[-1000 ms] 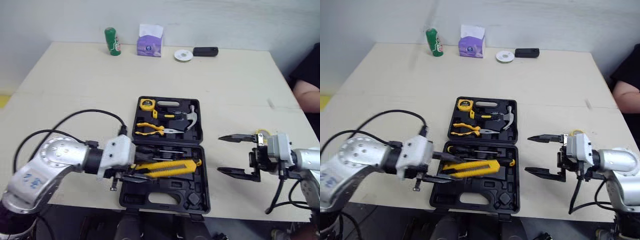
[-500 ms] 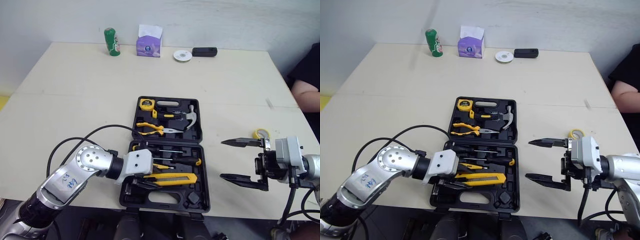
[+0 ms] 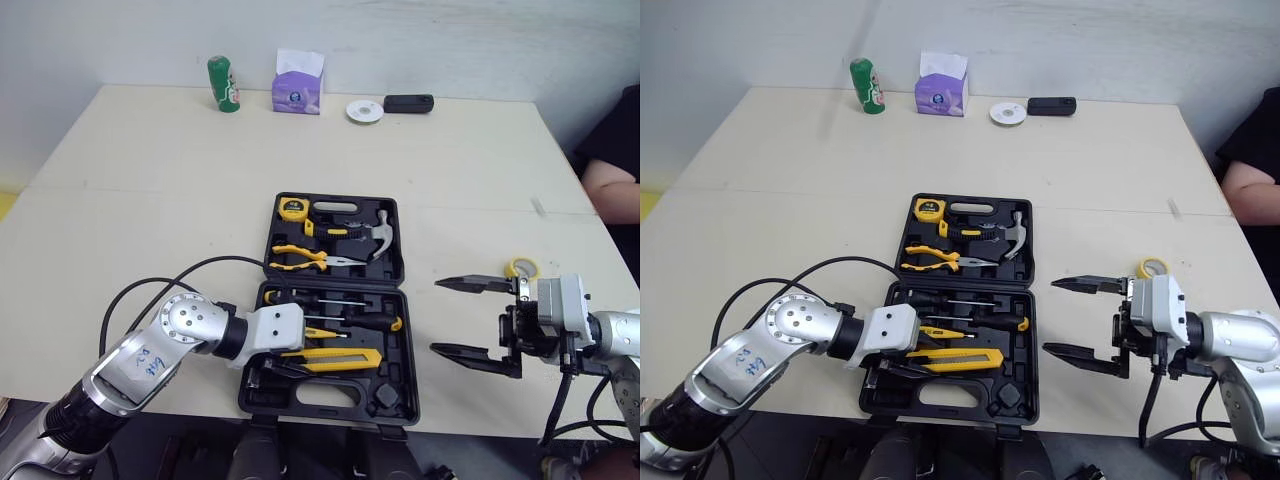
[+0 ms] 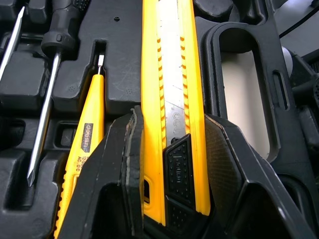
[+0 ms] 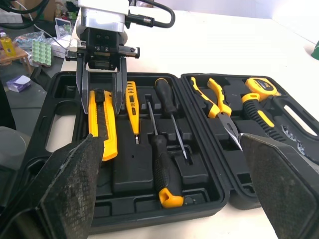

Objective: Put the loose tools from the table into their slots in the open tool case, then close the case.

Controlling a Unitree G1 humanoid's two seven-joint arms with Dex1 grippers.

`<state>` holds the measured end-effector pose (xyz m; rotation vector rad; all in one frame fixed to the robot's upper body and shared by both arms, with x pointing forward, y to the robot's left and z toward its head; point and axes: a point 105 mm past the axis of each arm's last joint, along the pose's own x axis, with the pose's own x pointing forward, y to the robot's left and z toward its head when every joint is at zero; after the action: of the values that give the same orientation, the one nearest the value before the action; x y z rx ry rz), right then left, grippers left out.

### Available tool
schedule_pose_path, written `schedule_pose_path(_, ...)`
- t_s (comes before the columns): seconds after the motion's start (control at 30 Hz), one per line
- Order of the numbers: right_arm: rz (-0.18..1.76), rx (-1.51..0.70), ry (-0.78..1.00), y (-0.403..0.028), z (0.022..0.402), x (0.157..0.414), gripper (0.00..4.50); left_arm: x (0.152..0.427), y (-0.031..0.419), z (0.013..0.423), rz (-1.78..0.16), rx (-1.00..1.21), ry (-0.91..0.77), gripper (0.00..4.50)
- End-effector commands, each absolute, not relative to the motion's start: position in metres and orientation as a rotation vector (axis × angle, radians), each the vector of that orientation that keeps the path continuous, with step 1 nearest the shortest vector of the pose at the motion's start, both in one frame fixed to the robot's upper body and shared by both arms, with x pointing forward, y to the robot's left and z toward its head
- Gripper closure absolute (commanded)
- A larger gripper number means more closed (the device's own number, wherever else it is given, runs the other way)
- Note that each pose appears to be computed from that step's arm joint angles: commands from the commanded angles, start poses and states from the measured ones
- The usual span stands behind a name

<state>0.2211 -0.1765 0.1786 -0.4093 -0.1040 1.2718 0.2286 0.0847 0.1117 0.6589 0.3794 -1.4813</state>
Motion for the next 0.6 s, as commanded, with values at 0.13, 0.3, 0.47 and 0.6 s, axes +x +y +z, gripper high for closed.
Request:
schedule_pose_path(0.13,1.274,-0.415,-0.132,-0.178,0.18,0.218,0.0,0.222,0.086,0.111,-1.494,0.697,0.383,3.2)
schedule_pose_path(0.3,1.274,-0.412,-0.127,-0.182,0.178,0.219,0.0,0.226,0.082,0.119,-1.49,0.748,0.303,1.25)
schedule_pose_path(0.47,1.273,-0.409,-0.123,-0.183,0.175,0.221,0.0,0.218,0.075,0.134,-1.566,0.712,0.2,0.87)
schedule_pose_path(0.6,1.274,-0.407,-0.122,-0.184,0.173,0.223,0.0,0.217,0.076,0.141,-1.585,0.693,0.14,0.87)
